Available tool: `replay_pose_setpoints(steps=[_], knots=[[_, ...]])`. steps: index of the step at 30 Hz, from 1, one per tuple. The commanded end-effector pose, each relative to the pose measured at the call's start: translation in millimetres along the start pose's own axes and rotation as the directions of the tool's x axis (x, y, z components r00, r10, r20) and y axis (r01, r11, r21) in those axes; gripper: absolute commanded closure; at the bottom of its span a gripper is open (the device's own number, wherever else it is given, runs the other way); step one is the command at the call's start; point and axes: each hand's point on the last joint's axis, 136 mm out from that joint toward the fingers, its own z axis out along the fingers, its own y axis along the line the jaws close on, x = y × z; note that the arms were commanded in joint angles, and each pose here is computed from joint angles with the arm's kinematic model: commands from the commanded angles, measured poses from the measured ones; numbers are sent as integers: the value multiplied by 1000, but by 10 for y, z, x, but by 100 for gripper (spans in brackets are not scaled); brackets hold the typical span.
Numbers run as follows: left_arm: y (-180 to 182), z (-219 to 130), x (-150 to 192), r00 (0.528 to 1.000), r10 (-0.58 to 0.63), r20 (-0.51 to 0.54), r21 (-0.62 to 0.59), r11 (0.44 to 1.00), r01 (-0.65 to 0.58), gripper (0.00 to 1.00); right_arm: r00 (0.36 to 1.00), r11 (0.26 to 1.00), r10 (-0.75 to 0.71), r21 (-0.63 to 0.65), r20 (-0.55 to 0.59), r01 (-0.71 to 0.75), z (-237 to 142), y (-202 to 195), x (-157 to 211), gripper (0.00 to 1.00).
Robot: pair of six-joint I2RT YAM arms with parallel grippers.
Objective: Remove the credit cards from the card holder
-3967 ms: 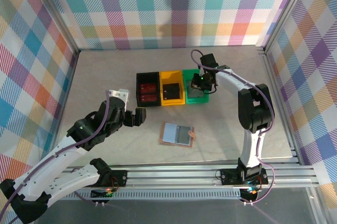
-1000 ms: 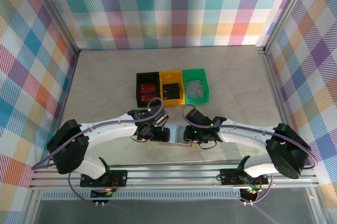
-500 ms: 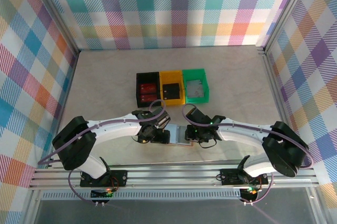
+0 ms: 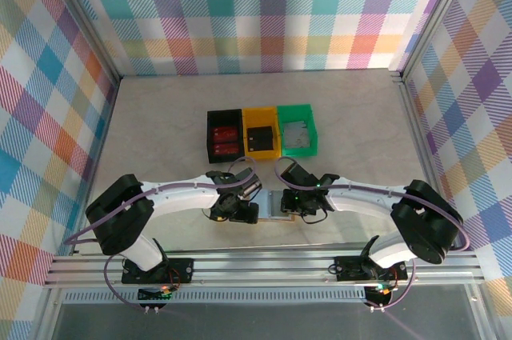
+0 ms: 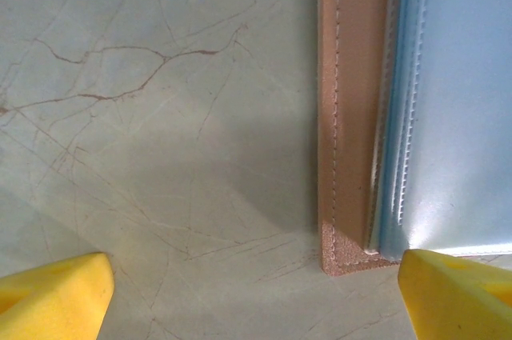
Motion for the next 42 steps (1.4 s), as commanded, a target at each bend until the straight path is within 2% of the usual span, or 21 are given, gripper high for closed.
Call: replay_pose_setpoints(steps=[1, 7, 28, 42], knots=[[25, 165, 188, 998, -10, -66, -9, 1000, 9, 8, 1000, 999, -18, -40, 8, 18, 9, 87, -44, 77], [-13, 231, 223, 997, -2, -78, -9, 1000, 1, 8, 998, 990, -53, -130, 14, 55, -10, 248, -46, 76], [-3, 265, 235, 997, 13, -79, -20, 1000, -14, 8, 994, 940, -101, -322, 39, 108, -204, 635, -67, 76], [85, -332, -44, 990, 56, 131, -22, 998, -54, 7, 992, 900, -123, -420, 14, 118, -314, 956, -89, 73]])
